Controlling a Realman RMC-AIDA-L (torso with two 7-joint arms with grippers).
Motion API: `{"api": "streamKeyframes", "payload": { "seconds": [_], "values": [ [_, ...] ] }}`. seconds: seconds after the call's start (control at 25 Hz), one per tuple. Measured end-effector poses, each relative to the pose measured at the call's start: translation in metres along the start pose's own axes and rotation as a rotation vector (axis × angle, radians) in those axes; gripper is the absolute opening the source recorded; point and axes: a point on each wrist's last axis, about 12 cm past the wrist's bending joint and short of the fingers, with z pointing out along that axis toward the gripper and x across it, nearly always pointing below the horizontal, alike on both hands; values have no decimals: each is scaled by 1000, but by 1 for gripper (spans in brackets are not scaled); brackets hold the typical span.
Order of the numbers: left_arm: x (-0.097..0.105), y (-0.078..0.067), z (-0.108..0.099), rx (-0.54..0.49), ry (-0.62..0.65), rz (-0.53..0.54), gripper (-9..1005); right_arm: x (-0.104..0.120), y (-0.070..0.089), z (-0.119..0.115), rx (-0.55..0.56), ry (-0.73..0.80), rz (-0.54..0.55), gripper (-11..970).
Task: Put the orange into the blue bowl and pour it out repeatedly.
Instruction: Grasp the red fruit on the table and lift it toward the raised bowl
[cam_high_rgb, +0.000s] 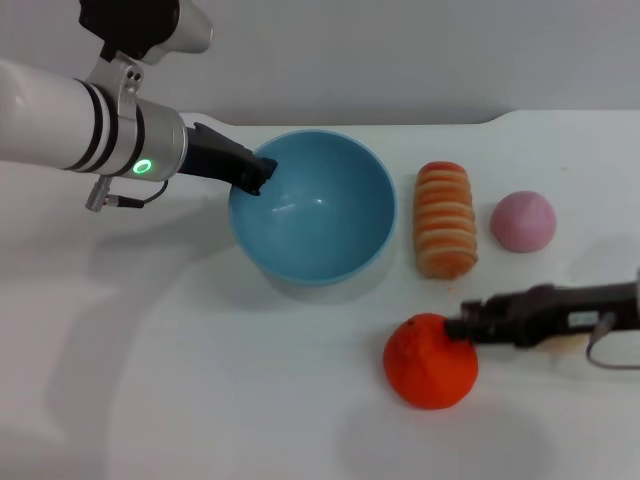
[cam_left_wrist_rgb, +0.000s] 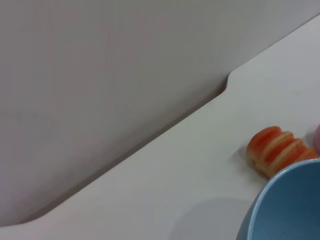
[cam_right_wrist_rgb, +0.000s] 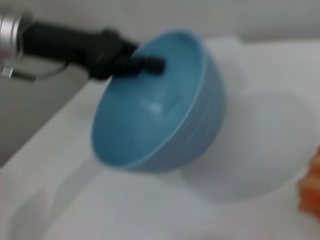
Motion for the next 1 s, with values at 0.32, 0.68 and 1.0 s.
{"api": "streamKeyframes", "payload": {
  "seconds": [0.32, 0.68, 1.0],
  "values": [
    [-2, 1, 2, -19, -20, 0, -1, 4, 4, 19, -10, 95, 5, 503],
    [-3, -2, 7, -22, -21, 17, 0, 2, 5, 21, -18, 111, -36, 417],
    [-3, -1, 7, -28, -19, 21, -1, -2, 8, 22, -36, 84, -41, 247]
  ]
}}
